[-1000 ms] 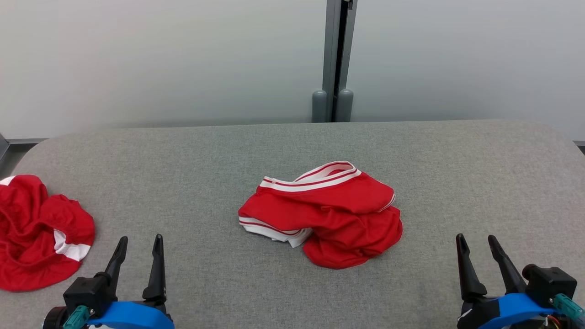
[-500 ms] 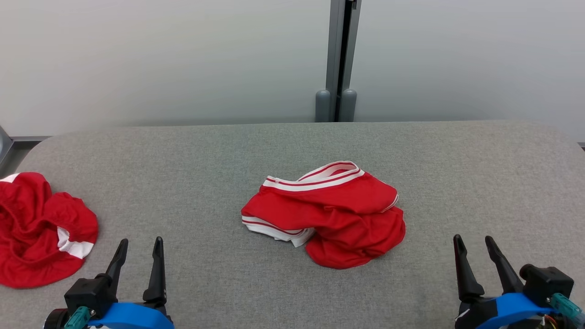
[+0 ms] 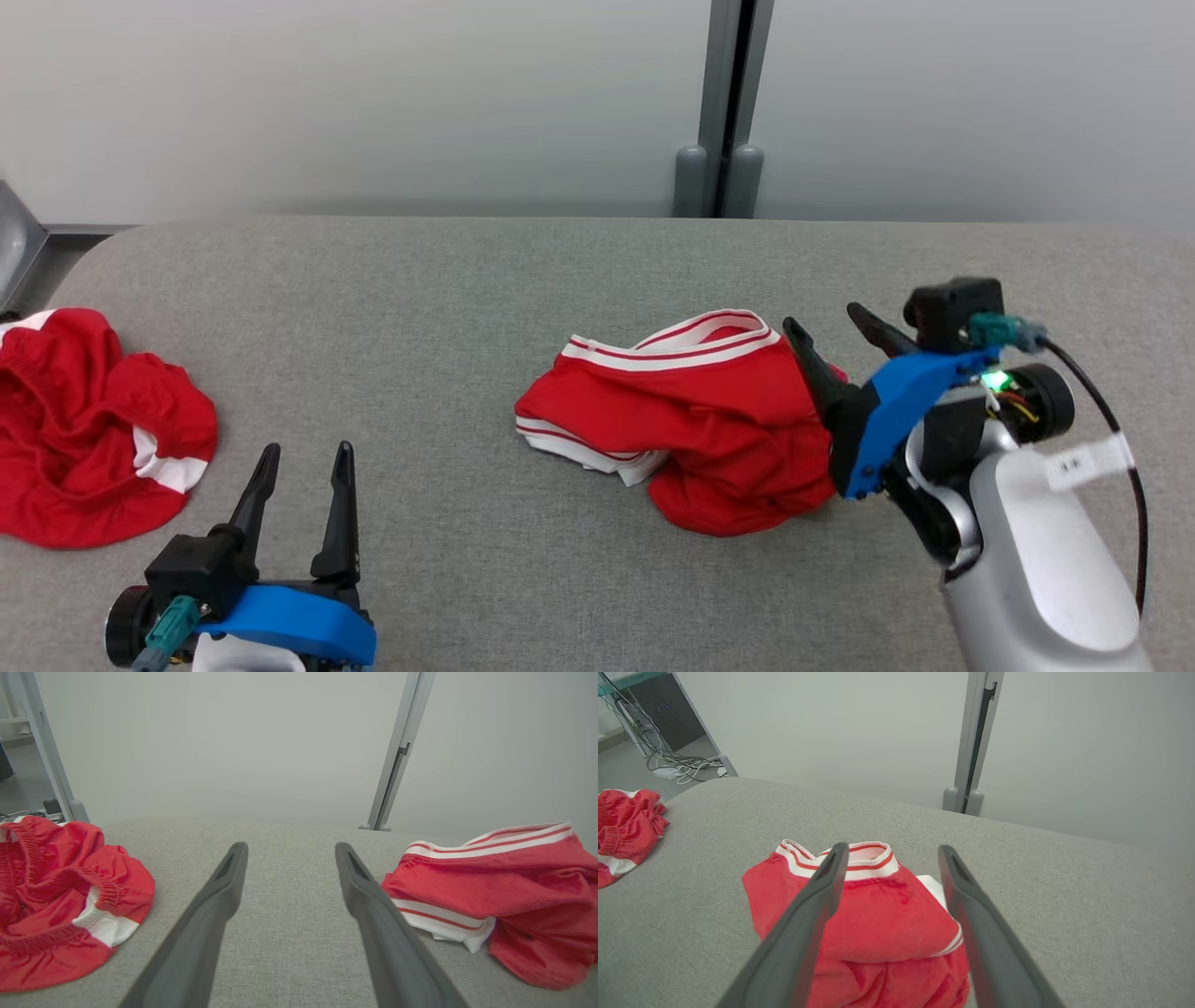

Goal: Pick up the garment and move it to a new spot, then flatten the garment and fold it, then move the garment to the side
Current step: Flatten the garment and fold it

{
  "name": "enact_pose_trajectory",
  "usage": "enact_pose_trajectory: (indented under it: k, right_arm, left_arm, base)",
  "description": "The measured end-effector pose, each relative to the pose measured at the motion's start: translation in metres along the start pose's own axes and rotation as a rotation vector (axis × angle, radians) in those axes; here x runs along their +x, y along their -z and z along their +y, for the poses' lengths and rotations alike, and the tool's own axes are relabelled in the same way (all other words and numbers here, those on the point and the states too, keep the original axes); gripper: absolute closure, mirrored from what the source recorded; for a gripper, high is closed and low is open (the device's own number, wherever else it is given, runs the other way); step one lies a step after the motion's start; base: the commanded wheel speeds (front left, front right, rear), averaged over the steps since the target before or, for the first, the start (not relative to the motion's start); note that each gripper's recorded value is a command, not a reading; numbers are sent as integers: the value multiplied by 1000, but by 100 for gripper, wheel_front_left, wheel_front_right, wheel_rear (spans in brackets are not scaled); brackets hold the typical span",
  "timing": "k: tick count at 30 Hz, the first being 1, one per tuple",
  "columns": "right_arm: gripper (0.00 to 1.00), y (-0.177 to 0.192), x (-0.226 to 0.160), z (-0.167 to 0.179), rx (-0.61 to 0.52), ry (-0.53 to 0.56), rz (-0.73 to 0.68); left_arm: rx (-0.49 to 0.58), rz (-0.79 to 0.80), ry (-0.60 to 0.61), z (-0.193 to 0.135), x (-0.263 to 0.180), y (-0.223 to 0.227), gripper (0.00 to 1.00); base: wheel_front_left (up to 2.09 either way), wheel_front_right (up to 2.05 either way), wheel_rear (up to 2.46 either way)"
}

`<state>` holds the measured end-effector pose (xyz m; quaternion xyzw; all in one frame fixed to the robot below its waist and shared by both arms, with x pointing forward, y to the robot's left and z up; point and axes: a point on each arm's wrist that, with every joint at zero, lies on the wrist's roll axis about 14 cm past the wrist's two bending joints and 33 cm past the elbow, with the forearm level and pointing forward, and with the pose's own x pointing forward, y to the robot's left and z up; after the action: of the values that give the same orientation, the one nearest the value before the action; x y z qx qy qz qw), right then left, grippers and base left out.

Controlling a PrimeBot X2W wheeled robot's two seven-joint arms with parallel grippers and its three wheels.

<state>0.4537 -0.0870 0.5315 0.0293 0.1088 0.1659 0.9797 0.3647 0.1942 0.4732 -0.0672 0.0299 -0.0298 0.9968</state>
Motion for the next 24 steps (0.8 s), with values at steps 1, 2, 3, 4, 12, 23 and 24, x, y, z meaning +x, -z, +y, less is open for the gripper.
enact_pose_trajectory:
  k: [1, 2, 3, 4, 12, 23, 24]
  right_arm:
    - [0, -1, 7, 1, -11, -4, 33]
    - [0, 2, 12, 2, -29, -7, 76]
    - [0, 4, 17, 4, -36, -12, 110]
    - [0, 7, 22, 6, -42, -21, 142]
    - [0, 45, 48, 10, -125, -30, 348]
    - [0, 94, 61, -2, -156, -13, 487]
    - [0, 100, 61, -1, -154, -15, 506]
  left_arm:
    - [-1, -4, 1, 0, 1, -1, 0]
    - [2, -7, -1, 1, 1, -2, 0]
    - [1, -6, -2, 1, 0, -2, 0]
    - [-1, -5, -5, 2, -1, -1, 0]
    - [3, -2, -29, 11, -3, 0, 0]
    - [-6, 13, -45, 16, -4, 5, 0]
    - [-8, 15, -48, 17, -5, 6, 0]
  base:
    - [0, 0, 0]
    - [0, 0, 0]
    - [0, 0, 0]
    - [0, 0, 0]
    - [0, 0, 0]
    - [0, 0, 0]
    - [0, 0, 0]
